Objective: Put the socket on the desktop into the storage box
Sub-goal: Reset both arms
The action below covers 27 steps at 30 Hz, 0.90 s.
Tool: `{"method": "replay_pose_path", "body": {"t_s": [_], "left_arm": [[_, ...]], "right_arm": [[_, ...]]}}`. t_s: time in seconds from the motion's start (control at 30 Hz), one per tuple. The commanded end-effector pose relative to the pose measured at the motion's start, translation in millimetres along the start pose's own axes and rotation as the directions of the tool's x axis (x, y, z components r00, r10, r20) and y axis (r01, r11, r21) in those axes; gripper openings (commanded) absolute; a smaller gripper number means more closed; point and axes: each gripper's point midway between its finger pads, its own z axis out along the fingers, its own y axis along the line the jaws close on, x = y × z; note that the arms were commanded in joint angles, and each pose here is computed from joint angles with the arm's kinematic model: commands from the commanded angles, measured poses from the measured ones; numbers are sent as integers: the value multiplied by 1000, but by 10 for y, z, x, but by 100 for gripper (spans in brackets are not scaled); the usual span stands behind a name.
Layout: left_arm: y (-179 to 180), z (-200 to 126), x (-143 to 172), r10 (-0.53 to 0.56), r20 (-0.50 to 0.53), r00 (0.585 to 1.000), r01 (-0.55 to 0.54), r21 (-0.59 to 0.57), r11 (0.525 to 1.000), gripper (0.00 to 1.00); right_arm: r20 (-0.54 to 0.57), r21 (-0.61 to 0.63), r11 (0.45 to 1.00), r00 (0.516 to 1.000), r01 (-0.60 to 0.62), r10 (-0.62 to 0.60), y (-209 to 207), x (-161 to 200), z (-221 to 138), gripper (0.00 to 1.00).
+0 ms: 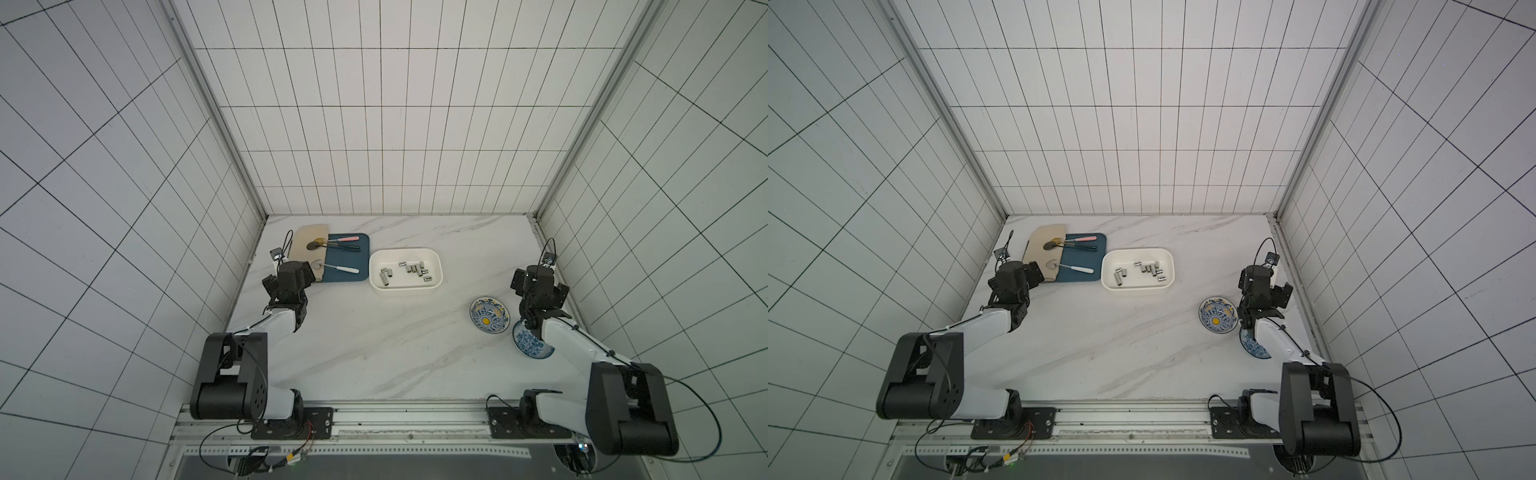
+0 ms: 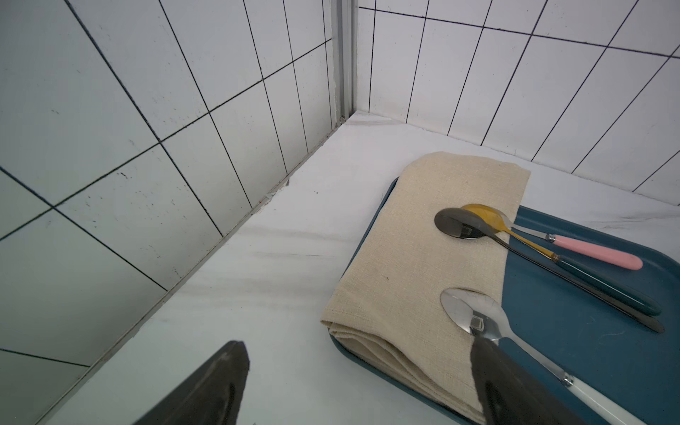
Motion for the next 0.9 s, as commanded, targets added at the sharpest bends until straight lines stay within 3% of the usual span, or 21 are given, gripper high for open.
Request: {"method": "replay_pose_path", "body": {"t_s": [0.0, 0.23, 0.33, 0.43, 0.5, 0.87], "left_arm": [[-76, 12, -59, -28, 109, 994, 23, 50, 998, 98], [-255, -30, 72, 29, 192, 981, -50, 108, 993, 98], [-258, -18, 74, 30, 170, 985, -48, 105, 993, 98], [-249, -3, 96, 34, 145, 989, -49, 100, 994, 98], [-250, -12, 89, 33, 149, 988, -48, 101, 994, 98], [-232, -10, 86, 27, 148, 989, -41, 92, 995, 98]], "right_arm": [[129, -2, 999, 991, -48, 48, -9, -99, 18, 99], [155, -111, 993, 987, -33, 50, 235, 85, 130, 99], [159, -210, 977, 987, 28, 6, 444, 138, 168, 99], [188, -207, 978, 982, 22, 18, 460, 145, 235, 99], [101, -233, 972, 995, 21, 3, 486, 210, 278, 99], [103, -228, 974, 994, 6, 18, 449, 199, 314, 99]]}}
